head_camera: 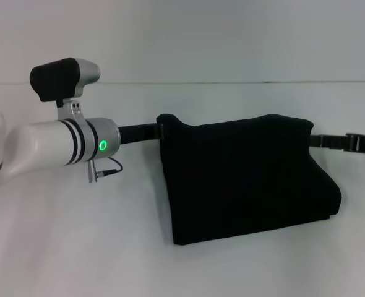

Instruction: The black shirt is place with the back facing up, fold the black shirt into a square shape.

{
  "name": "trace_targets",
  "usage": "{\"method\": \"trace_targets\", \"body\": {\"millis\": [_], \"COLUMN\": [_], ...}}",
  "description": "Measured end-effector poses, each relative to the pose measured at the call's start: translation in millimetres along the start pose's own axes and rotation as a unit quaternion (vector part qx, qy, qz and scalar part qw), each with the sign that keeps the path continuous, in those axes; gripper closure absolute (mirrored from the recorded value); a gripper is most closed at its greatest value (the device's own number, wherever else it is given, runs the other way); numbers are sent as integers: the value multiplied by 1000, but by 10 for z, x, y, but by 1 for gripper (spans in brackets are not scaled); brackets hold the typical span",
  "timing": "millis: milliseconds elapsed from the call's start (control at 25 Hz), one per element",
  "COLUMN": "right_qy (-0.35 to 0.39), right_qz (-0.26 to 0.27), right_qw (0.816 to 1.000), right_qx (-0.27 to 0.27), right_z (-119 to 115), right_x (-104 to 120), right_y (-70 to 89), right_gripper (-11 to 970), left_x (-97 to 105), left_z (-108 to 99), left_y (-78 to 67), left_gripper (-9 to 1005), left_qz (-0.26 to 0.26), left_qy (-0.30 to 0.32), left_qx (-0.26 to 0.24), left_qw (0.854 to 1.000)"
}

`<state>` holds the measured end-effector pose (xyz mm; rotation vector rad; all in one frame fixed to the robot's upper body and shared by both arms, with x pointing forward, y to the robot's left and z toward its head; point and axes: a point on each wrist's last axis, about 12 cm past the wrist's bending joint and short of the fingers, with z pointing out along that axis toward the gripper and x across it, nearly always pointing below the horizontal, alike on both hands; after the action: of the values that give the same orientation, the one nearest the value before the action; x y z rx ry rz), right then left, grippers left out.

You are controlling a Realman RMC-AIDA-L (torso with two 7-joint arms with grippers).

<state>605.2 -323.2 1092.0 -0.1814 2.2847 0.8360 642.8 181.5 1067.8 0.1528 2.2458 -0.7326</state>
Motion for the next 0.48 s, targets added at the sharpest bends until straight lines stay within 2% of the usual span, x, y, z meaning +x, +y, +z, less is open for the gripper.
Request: {"method": "trace_targets", "body": {"millis": [80, 280, 480], "right_qy": [9, 38, 62], "right_qz": [-3, -12, -17], "right_qw": [1000, 999, 998], "right_qx": [-1, -1, -14], "right_z": [-5, -5, 0], "right_x": [25, 103, 157], "right_y": [-2, -3, 31], "right_gripper": [172, 268, 277], "left_x": [-31, -61, -66], "left_z": [4, 13, 13], "left_y": [-12, -34, -31], "left_gripper": [980, 989, 983], "left_qz": [3, 7, 7], "left_qy": [-1, -2, -3], "left_qx": [1, 3, 2], "left_qw": [1000, 1000, 1000]}}
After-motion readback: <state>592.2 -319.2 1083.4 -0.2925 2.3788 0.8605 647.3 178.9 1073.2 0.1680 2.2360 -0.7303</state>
